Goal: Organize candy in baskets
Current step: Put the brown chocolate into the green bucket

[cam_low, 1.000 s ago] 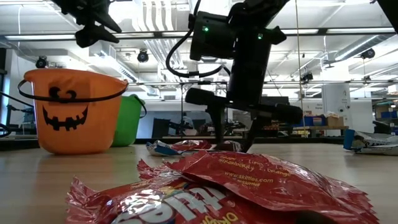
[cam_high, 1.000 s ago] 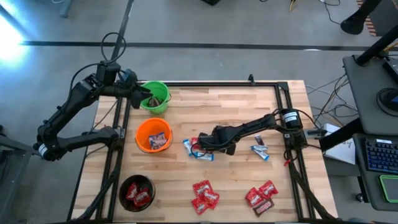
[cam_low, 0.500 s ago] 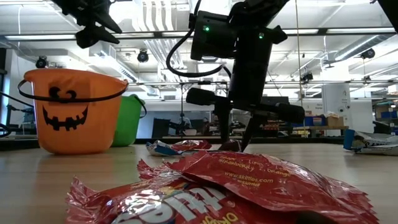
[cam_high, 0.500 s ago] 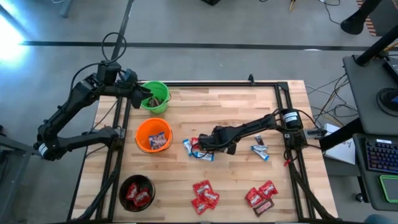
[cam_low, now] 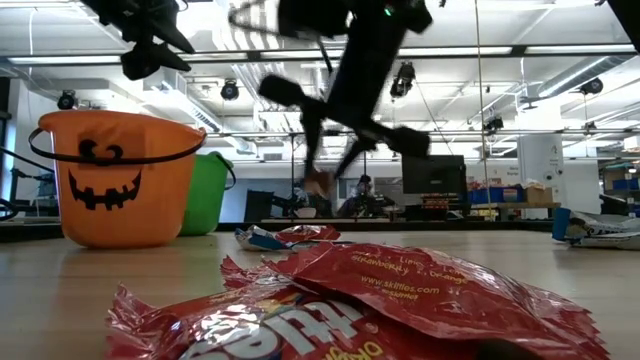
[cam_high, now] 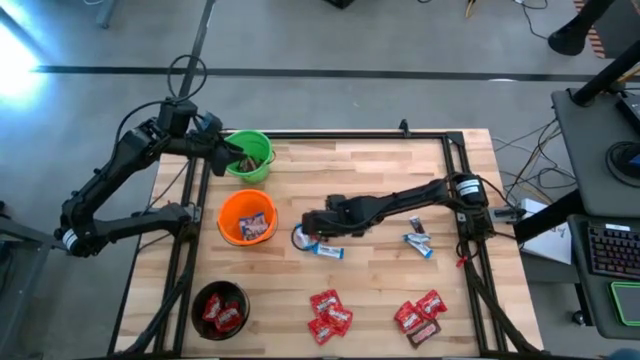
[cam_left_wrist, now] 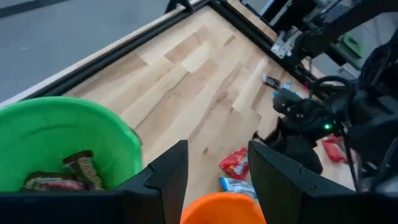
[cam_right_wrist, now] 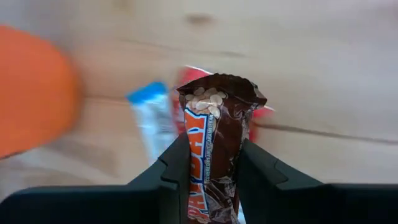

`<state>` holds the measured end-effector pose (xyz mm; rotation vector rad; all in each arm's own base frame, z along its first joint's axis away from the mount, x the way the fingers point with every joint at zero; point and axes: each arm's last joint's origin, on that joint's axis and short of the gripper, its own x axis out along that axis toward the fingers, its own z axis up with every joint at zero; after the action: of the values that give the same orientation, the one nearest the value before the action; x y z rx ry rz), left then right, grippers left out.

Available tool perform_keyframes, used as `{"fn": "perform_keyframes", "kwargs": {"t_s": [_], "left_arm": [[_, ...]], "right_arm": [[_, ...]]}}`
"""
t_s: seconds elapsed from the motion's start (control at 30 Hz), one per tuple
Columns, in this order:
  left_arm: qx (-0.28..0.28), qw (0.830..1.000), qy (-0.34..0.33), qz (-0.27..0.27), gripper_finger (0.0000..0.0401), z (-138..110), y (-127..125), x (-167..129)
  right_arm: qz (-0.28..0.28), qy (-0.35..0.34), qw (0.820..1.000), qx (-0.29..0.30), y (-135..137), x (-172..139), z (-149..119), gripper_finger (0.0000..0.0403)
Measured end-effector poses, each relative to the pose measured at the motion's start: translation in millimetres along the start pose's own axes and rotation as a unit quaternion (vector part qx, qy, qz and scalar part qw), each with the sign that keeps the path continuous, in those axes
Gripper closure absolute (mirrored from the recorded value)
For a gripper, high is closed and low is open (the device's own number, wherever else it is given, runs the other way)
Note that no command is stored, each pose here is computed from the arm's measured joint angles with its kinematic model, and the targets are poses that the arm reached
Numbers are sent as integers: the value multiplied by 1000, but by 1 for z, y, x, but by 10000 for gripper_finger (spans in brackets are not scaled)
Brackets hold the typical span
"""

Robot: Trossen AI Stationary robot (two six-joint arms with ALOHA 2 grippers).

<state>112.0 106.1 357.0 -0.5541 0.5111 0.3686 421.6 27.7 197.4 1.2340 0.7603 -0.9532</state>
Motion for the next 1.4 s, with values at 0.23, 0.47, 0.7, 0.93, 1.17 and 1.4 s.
{"fn": "perform_keyframes", "kwargs": {"t_s": [0.23,0.47,0.7,0.93,1.17,1.4], "left_arm": [[-23,999,1,-33,252,2,-2,1],[-42,998,-23,-42,252,7,-4,1],[-66,991,-77,-87,252,20,-10,-2],[-94,987,-62,-119,252,18,-17,2],[-89,983,-65,-146,252,22,-29,9],[-84,982,-47,-161,252,22,-35,19]], "right_arm": [[69,-66,993,-63,36,-32,15,317],[115,-150,976,-108,65,-67,42,316],[142,-213,958,-130,83,-96,64,315],[150,-239,952,-118,87,-105,80,315],[211,-238,941,-114,98,-110,82,315],[281,-239,919,-141,110,-120,78,315]]}}
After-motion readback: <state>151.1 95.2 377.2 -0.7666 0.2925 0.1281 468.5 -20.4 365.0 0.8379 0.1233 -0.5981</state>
